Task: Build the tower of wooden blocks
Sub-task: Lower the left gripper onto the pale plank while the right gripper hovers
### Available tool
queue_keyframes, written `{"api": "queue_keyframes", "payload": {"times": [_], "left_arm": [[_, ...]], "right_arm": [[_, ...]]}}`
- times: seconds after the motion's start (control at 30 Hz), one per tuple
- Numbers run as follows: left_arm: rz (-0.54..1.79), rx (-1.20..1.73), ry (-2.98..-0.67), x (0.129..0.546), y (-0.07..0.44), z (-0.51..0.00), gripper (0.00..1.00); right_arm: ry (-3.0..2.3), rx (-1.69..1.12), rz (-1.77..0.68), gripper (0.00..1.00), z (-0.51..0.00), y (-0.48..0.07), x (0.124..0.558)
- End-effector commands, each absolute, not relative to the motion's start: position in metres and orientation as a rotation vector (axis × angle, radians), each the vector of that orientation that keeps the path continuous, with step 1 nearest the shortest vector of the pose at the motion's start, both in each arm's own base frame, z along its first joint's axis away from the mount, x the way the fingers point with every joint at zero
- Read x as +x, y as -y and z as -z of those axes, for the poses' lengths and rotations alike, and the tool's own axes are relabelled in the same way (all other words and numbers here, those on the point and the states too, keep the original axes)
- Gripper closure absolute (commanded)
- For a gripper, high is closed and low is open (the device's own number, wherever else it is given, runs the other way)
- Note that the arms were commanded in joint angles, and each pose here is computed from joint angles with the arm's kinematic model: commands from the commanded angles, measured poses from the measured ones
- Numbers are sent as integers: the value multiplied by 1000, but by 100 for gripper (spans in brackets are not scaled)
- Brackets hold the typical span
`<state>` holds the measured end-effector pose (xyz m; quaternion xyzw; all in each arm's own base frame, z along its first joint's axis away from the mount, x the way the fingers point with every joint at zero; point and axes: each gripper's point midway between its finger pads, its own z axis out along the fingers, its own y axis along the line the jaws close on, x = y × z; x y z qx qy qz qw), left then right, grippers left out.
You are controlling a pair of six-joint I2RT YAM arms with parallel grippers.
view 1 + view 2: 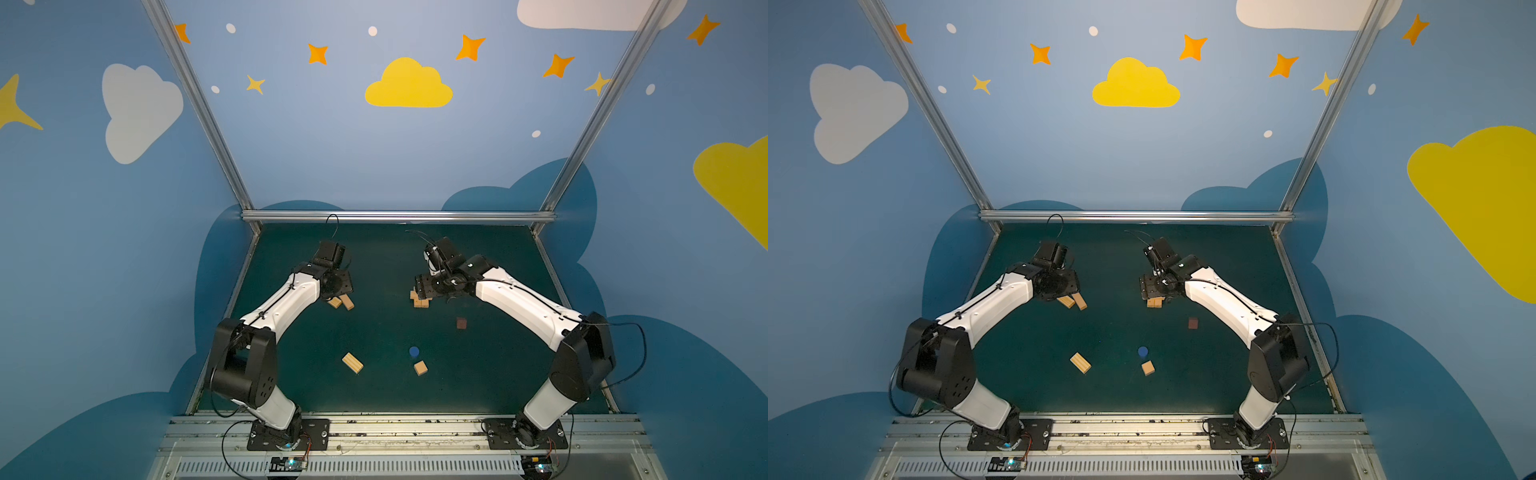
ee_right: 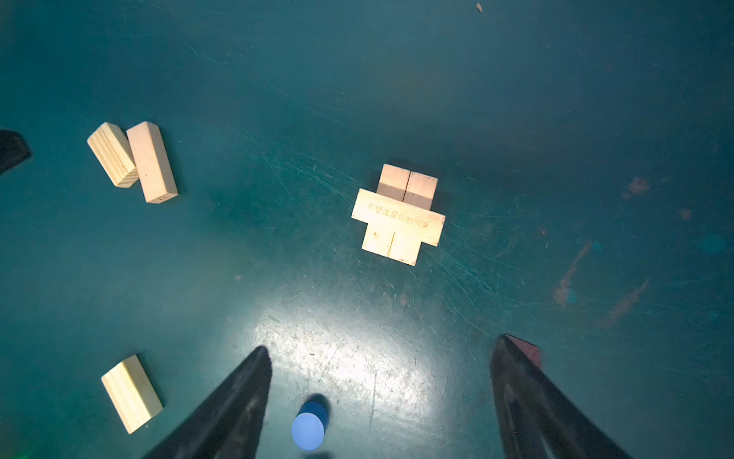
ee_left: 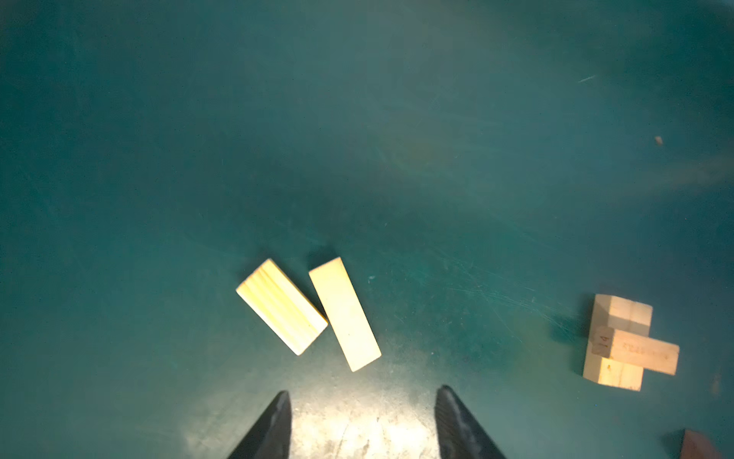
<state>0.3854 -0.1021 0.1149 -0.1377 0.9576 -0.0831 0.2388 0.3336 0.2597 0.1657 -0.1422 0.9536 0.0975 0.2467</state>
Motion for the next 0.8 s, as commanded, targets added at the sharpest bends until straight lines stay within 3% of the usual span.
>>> {"api": "queue_keyframes", "payload": {"times": [0.0, 0.77], "left_arm": [[281, -476, -2647, 384, 108, -109, 47], [170, -479, -2806, 379, 124, -28, 47]], "right_arm": [[-2568, -420, -309, 19, -176, -262, 327], [-2572, -401, -291, 20, -170, -245, 304]]}}
